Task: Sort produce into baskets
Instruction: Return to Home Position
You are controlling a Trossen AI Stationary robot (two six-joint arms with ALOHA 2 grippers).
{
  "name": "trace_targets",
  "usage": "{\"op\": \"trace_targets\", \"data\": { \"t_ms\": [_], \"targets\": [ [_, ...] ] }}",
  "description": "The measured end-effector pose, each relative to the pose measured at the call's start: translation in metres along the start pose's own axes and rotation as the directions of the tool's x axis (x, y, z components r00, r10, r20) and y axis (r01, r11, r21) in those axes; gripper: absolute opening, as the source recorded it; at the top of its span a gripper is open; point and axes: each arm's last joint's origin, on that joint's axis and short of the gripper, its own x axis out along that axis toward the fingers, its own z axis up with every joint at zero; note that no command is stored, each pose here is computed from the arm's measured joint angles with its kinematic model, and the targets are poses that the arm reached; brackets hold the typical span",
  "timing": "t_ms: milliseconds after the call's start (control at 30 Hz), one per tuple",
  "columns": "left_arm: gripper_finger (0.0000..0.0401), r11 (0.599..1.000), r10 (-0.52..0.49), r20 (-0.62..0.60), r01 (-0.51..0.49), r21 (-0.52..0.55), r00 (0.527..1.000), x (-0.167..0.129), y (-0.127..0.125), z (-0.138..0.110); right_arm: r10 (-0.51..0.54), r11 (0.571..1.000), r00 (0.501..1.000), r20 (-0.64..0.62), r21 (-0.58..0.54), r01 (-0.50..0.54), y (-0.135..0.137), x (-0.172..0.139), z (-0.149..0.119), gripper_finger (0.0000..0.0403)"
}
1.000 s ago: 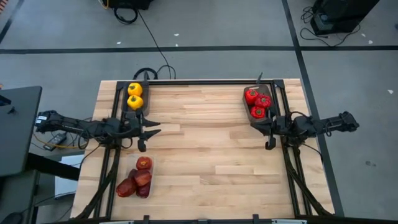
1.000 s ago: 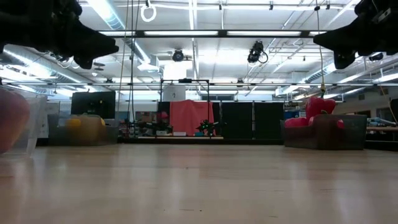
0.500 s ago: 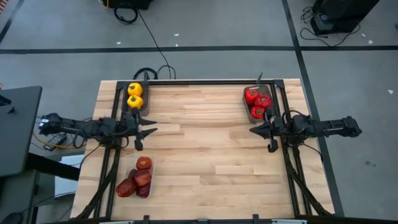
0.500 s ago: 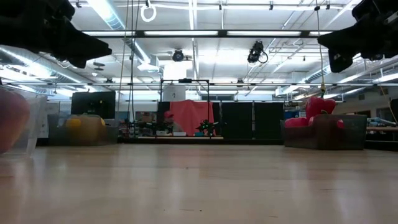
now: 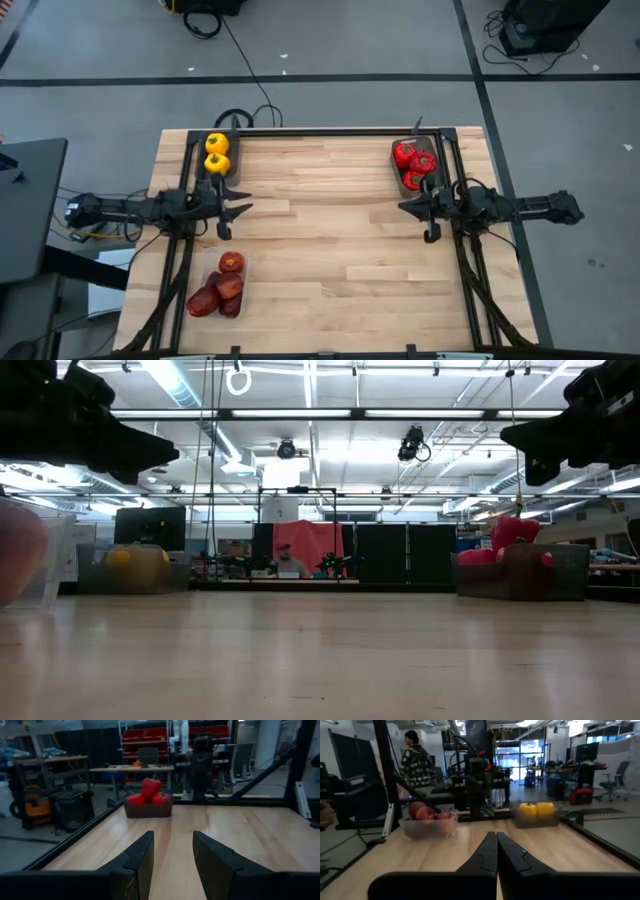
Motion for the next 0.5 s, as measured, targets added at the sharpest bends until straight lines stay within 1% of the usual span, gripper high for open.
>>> {"op": "trace_targets", "data": {
  "t_ms": [67,167,267,367,433,500],
  "targets": [
    [0.0140,1.000,0.014,-0.003,-0.014,-0.012,1.000,0.000,0.002,-0.001,-0.007,1.000,1.000,0.001,-0.020,0.007,-0.001,0.000,0.000,0.0006],
    [0.0140,1.000,0.005,-0.011,-0.005,-0.011,1.000,0.001,0.004,-0.001,-0.019,0.999,1.000,0.003,-0.032,0.019,-0.002,0.000,0.000,0.0006],
    [0.0140,1.000,0.015,-0.053,-0.015,-0.009,0.998,0.001,0.006,-0.006,-0.037,0.999,0.999,-0.016,-0.034,0.036,-0.004,0.000,-0.002,0.0006],
    [0.0140,0.999,0.029,-0.054,-0.031,-0.031,0.998,0.002,0.007,-0.013,-0.046,0.999,0.999,-0.020,0.002,0.046,-0.005,0.000,-0.002,0.0006],
    [0.0140,0.999,0.026,-0.063,-0.028,-0.032,0.998,0.002,0.007,-0.015,-0.039,0.999,0.998,-0.038,0.001,0.039,-0.005,0.000,-0.004,0.0006],
    [0.0140,0.999,0.025,-0.077,-0.027,-0.029,0.997,0.002,0.008,-0.016,-0.059,0.998,0.996,-0.064,-0.002,0.059,-0.006,0.000,-0.006,0.0007]
  ]
}}
